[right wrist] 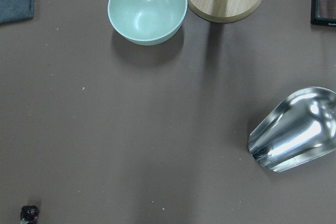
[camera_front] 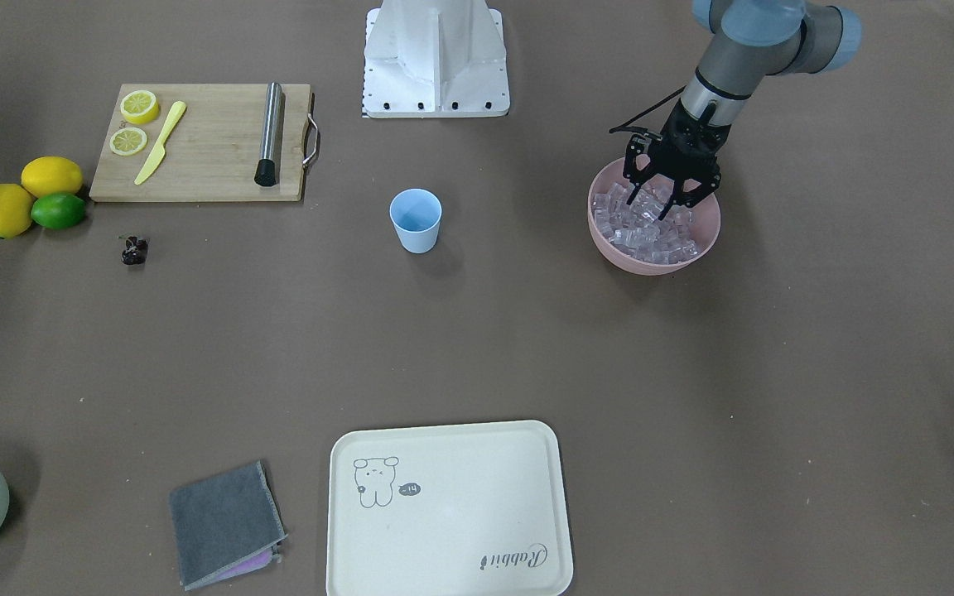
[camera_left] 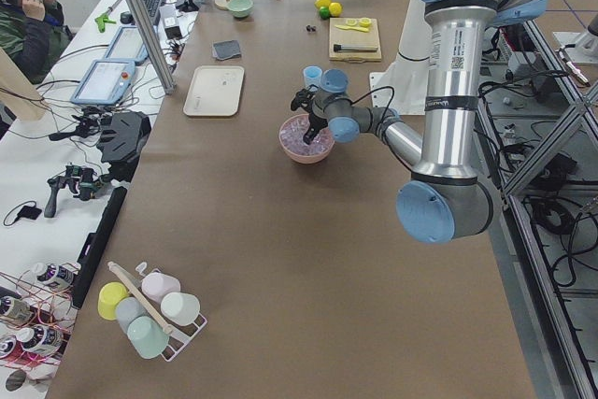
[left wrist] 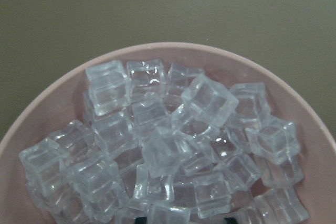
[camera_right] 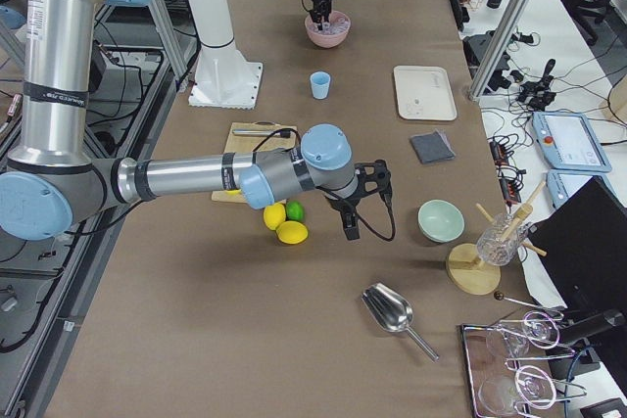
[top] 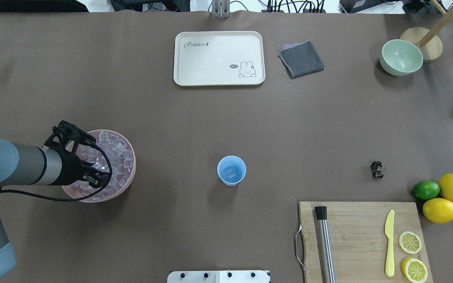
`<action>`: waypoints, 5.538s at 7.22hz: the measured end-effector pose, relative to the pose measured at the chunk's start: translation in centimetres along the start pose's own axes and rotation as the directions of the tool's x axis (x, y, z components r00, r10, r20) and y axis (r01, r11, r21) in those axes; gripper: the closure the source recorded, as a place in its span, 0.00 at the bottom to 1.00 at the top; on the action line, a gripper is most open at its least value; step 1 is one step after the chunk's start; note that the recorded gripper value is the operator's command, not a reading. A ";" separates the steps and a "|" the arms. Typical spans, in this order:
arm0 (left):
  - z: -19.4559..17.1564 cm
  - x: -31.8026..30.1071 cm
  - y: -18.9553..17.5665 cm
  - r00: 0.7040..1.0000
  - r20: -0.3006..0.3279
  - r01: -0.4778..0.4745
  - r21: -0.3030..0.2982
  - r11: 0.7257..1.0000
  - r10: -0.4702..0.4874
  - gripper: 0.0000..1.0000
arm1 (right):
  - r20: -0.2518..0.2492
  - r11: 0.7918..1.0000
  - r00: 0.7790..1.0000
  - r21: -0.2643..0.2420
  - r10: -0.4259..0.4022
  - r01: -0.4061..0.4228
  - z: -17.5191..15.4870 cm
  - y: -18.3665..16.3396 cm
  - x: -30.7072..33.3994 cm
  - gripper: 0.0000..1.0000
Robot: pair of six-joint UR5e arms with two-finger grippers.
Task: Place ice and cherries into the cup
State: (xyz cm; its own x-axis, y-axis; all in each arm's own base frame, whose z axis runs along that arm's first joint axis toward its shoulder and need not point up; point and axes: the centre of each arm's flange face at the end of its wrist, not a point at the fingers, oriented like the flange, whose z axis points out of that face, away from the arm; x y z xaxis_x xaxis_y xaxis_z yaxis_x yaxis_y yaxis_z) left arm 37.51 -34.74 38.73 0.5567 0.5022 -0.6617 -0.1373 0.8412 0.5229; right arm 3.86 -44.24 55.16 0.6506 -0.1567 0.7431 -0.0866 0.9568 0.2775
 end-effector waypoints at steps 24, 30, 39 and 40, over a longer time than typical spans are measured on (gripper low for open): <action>4.1 25.7 -13.0 0.825 -0.373 0.519 0.201 0.831 -0.425 1.00 | 0.002 1.000 1.000 0.012 -0.019 0.019 -0.4 -0.5 -0.5 0.00; 5.2 24.7 -11.6 0.833 -0.348 0.511 0.189 0.839 -0.430 0.05 | 0.002 1.000 1.000 0.011 -0.014 0.014 -0.4 -0.5 -0.5 0.00; -9.6 10.8 -11.2 0.940 0.051 0.338 -0.006 0.941 -0.337 0.02 | 0.006 1.000 1.000 0.005 -0.008 0.008 -0.1 -0.6 -0.7 0.00; -12.6 5.1 -9.5 0.954 0.156 0.267 -0.049 0.962 -0.257 0.02 | 0.013 1.000 1.000 0.003 0.002 -0.002 0.1 -1.2 -1.8 0.00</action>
State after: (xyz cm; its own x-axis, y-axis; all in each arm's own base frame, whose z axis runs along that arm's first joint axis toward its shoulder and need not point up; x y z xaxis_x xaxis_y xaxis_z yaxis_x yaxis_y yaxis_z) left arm 31.31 -37.61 23.60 0.6939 0.2314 -0.6819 -0.0231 0.9536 0.3001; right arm 2.67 -45.10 53.56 0.6405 -0.1580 0.7515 -0.0903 0.9563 0.2780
